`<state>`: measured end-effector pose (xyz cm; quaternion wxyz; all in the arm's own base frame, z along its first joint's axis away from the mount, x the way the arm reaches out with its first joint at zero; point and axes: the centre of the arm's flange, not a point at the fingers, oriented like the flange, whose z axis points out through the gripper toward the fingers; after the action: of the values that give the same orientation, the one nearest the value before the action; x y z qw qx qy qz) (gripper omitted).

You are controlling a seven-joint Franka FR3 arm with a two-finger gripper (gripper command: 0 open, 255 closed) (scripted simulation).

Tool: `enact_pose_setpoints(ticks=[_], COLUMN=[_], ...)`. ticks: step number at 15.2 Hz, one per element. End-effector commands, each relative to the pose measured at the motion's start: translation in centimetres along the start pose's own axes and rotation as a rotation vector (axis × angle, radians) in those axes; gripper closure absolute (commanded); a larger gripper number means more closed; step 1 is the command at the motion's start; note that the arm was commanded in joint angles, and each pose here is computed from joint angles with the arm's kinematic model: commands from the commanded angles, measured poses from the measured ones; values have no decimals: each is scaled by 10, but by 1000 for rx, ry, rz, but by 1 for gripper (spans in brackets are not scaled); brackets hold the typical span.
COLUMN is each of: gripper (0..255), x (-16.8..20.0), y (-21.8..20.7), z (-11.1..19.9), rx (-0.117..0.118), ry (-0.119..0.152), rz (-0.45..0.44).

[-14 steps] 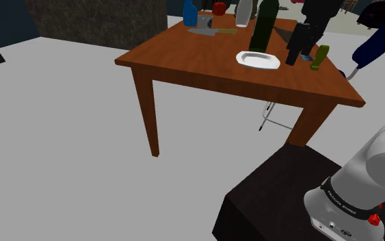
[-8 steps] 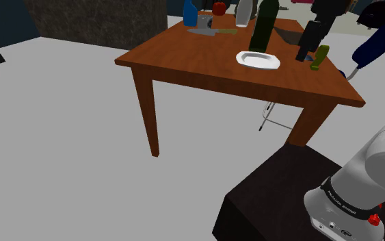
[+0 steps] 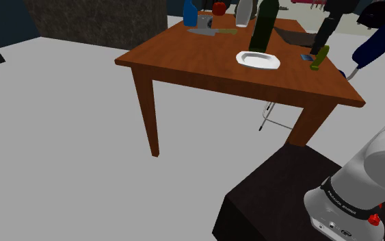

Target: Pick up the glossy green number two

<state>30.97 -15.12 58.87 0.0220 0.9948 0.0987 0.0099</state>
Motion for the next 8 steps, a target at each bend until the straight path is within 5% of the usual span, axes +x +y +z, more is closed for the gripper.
enact_pose_setpoints(ticks=[1, 8], gripper=[0, 0], x=[-2, -3], y=[27, 122], z=[3, 13], rx=[4, 22], ry=[-1, -2], rz=[-27, -111])
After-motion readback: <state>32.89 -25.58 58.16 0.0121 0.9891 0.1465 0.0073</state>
